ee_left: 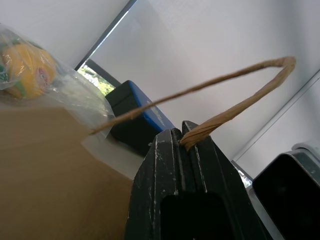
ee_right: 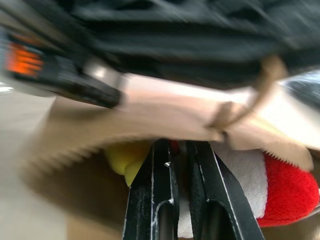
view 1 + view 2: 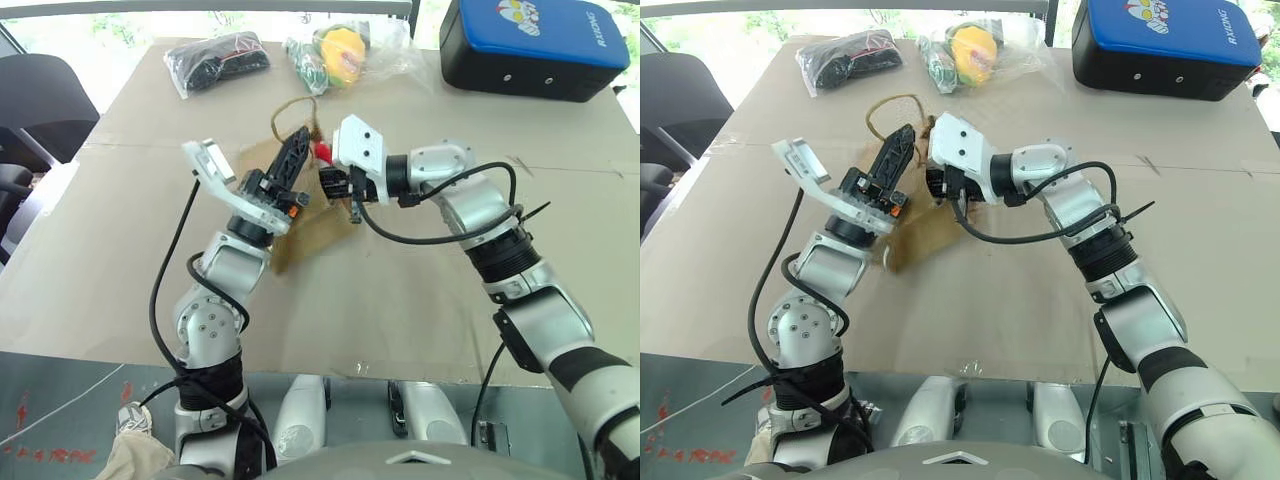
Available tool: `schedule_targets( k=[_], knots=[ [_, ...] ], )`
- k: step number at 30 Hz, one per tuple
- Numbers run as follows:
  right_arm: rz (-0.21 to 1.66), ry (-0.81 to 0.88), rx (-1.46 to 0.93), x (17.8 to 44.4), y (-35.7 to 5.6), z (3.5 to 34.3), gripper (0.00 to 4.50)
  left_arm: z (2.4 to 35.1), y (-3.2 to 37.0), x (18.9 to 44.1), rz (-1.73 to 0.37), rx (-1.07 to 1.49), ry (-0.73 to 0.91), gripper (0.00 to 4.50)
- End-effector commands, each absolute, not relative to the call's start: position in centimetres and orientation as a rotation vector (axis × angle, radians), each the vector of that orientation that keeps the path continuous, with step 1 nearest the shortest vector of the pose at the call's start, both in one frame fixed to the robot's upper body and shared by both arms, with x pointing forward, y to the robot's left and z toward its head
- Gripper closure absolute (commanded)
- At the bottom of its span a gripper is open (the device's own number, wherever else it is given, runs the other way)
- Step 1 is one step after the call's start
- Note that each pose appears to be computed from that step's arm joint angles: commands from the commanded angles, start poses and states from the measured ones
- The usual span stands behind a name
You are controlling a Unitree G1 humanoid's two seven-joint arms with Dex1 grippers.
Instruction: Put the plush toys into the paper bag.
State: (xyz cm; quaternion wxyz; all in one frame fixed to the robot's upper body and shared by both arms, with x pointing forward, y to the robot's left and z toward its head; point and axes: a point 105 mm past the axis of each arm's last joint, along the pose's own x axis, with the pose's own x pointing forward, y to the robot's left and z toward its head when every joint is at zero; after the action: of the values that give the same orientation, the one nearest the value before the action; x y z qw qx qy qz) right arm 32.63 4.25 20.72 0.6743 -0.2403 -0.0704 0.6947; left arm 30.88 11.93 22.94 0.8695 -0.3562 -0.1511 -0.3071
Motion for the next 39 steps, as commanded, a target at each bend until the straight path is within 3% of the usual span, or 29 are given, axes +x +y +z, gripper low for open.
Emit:
schedule_targets(
  k=[1,8,15,21,24,31,39],
  knots=[
    [1.633,-0.198,-0.579,31.9,5.1,20.8,3.53,24.4,11.5,29.5,-0.697,-0.742,-0.390,4.50],
    [1.603,-0.093,-0.516,32.3,2.4,18.5,0.40,24.6,13.0,27.9,-0.724,-0.767,-0.440,4.50],
    [1.420,0.007,-0.416,32.2,-4.0,18.7,0.40,24.3,15.4,26.8,-0.726,-0.753,-0.452,4.50],
    [1.280,0.093,-0.261,31.8,-7.0,19.2,0.40,24.5,16.1,26.4,-0.731,-0.743,-0.458,4.50],
    [1.152,0.282,-0.105,32.0,-8.8,16.4,0.40,25.1,16.2,26.1,-0.748,-0.741,-0.472,4.50],
    [0.998,0.450,0.058,32.5,-10.4,12.2,0.40,25.3,16.2,26.2,-0.750,-0.728,-0.474,4.50],
    [0.941,0.368,0.049,34.8,-9.0,13.3,0.40,24.9,15.2,26.4,-0.753,-0.700,-0.453,4.50]
  ],
)
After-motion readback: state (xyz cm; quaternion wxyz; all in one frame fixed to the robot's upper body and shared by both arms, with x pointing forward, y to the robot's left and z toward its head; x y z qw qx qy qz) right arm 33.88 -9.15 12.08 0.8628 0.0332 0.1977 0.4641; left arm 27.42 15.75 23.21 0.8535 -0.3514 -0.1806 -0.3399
